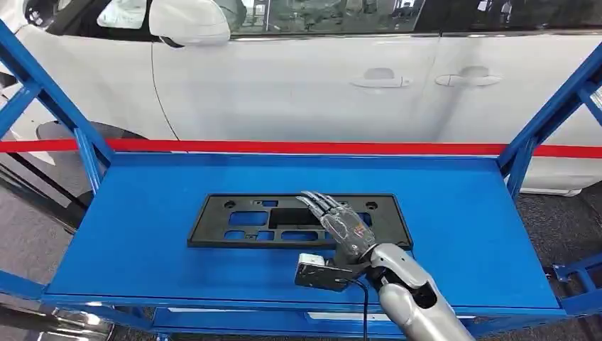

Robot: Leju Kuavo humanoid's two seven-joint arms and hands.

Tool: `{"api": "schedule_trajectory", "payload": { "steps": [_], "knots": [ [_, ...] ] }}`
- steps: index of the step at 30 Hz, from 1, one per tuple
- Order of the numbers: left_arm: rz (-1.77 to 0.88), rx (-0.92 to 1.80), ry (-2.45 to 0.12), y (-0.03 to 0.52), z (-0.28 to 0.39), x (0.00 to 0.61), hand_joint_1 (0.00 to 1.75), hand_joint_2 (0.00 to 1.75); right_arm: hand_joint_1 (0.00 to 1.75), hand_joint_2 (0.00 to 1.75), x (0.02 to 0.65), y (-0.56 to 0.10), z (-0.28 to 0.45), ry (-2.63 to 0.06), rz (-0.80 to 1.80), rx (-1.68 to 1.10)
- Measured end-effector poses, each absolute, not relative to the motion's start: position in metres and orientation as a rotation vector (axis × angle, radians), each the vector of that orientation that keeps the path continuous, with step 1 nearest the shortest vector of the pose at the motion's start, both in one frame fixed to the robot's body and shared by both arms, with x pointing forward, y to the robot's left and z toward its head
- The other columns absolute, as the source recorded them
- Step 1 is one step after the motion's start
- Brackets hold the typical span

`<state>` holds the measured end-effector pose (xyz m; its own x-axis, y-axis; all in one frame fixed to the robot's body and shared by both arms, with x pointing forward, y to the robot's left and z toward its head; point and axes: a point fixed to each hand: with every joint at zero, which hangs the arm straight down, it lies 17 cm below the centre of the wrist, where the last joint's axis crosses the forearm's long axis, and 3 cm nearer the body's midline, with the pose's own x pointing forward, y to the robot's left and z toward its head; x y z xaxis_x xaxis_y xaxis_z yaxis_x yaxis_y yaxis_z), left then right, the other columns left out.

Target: Take the parts from the cabinet and place them on the table.

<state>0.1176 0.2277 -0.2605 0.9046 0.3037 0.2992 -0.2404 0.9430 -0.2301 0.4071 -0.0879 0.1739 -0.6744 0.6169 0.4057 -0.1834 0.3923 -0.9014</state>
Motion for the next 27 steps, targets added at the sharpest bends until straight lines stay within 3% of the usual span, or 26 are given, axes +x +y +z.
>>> {"api": "schedule_trajectory", "payload": {
  "steps": [17,27],
  "knots": [
    [0.290,-0.190,-0.338,0.228,-0.261,0.117,0.00,0.00,0.00,1.75,0.427,-0.081,0.161,-1.853,1.381,-0.445],
    [0.290,-0.198,-0.342,0.227,-0.260,0.118,0.00,0.00,0.00,1.75,0.451,-0.117,0.145,-1.768,1.357,-0.584]
  ]
}}
